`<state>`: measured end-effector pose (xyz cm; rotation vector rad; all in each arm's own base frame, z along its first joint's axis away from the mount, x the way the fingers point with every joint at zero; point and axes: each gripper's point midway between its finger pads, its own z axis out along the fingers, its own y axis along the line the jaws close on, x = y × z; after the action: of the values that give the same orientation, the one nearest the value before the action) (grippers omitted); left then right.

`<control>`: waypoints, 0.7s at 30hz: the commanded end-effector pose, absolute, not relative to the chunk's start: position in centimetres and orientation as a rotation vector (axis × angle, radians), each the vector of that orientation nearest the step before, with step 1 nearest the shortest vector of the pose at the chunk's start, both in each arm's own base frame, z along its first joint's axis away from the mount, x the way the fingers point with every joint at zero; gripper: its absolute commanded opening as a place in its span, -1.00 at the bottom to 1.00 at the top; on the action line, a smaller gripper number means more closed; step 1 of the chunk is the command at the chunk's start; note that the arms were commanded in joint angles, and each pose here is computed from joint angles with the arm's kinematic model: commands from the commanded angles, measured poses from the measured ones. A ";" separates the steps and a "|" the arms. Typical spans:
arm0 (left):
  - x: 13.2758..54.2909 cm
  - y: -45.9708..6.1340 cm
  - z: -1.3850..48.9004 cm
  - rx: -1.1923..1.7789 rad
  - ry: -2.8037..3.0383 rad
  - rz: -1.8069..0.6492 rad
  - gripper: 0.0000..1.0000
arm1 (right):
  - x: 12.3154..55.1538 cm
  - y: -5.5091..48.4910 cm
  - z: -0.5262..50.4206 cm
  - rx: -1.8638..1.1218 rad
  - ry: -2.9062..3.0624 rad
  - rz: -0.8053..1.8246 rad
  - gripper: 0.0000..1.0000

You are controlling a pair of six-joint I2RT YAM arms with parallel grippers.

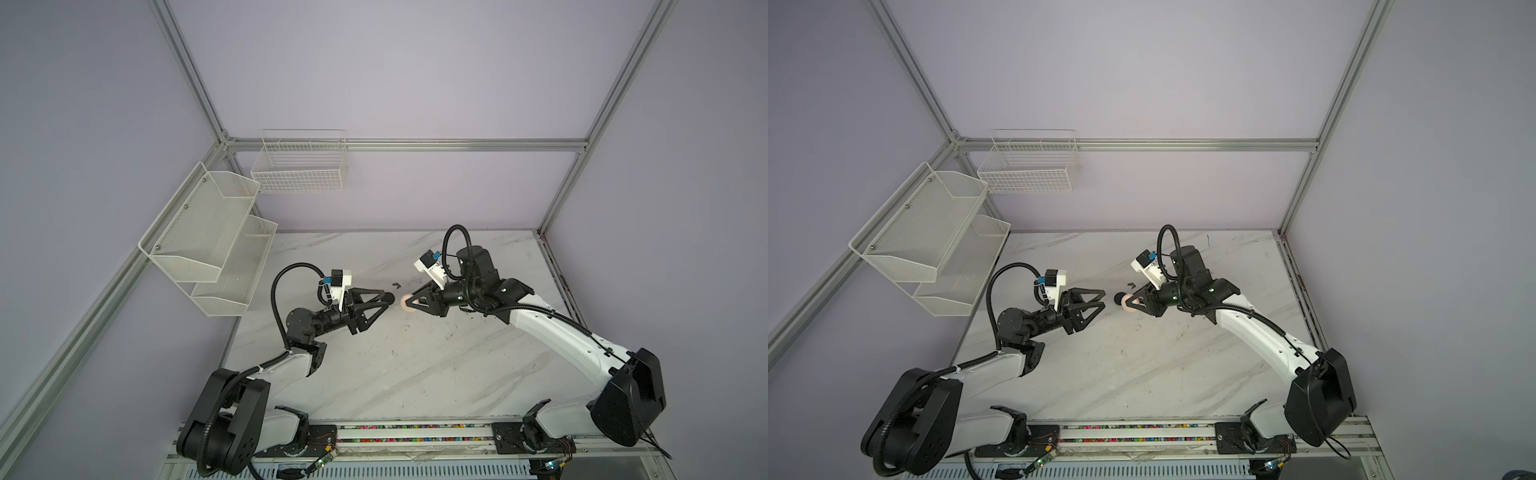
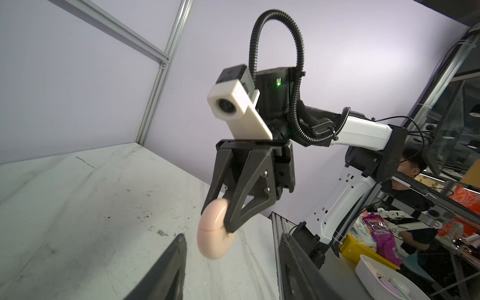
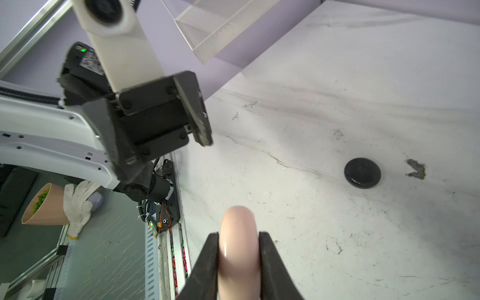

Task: Insert wireless bluetooth earbuds into charging case
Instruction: Close the charging case, then place the charging case at the center of the table.

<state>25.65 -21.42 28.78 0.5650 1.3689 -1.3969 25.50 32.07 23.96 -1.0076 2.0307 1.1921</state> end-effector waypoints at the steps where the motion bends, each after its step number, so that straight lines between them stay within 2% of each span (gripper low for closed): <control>1: 26.8 -20.1 26.9 0.459 1.448 -1.266 0.13 | 26.0 33.1 21.9 -0.972 1.998 1.215 -0.82; 11: 27.0 -19.3 25.6 0.382 1.502 -1.216 0.10 | 26.0 37.3 11.8 -0.956 2.055 1.390 -0.81; 21: 27.0 -19.3 25.3 0.379 1.511 -1.211 0.10 | 26.6 38.5 6.0 -0.998 2.117 1.435 -0.74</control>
<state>27.26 -19.52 26.07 0.3758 1.5083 -1.2376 25.90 37.65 4.86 -0.9585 2.2136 1.4176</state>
